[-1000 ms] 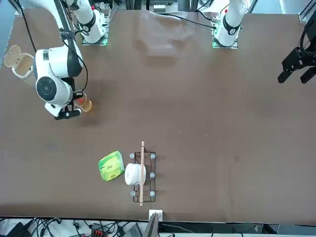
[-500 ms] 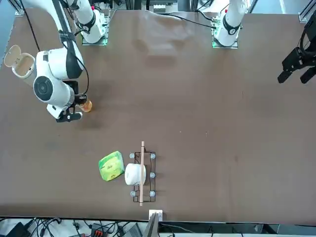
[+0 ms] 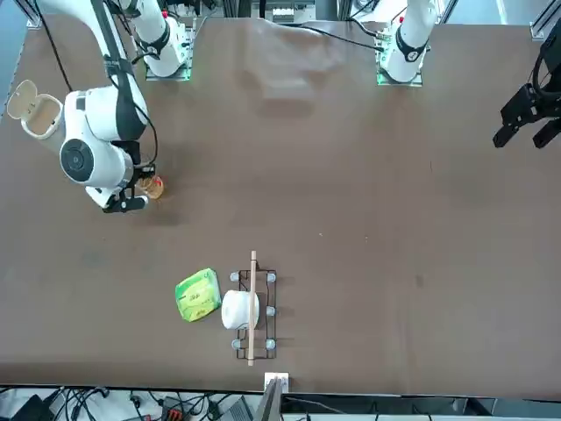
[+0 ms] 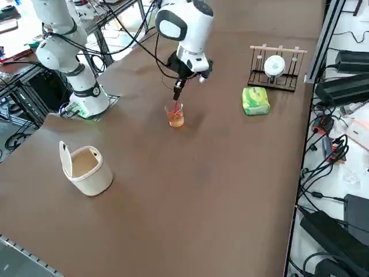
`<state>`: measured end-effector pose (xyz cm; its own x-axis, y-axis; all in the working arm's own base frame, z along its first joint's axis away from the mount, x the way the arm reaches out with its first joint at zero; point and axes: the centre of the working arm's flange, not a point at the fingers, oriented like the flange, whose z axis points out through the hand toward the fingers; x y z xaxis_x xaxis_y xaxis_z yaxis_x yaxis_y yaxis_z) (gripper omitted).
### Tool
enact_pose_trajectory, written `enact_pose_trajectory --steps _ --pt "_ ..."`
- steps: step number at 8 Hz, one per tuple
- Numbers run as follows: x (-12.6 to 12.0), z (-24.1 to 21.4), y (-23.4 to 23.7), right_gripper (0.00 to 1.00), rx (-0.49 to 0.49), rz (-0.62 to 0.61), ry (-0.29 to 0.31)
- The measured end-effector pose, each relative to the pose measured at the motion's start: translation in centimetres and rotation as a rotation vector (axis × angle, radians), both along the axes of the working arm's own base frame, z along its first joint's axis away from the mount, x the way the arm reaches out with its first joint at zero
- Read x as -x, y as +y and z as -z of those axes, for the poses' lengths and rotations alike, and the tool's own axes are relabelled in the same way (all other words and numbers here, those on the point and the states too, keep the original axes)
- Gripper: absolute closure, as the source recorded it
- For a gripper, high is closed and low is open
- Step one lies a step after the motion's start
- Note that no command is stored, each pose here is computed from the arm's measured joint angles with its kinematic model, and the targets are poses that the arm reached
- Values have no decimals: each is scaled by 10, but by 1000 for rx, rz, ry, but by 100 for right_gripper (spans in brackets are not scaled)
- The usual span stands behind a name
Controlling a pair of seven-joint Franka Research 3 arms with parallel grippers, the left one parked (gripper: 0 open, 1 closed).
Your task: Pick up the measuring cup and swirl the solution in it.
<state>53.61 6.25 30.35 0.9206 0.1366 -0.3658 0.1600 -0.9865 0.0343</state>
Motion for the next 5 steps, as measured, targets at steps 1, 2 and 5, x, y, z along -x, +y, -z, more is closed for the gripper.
enact_pose_trajectory --steps 1,2,5 --pt "1 0 -5 98 5 -37 12" --pt "1 0 -11 98 36 -81 15" --pt "-5 -1 -15 98 78 -132 -24"
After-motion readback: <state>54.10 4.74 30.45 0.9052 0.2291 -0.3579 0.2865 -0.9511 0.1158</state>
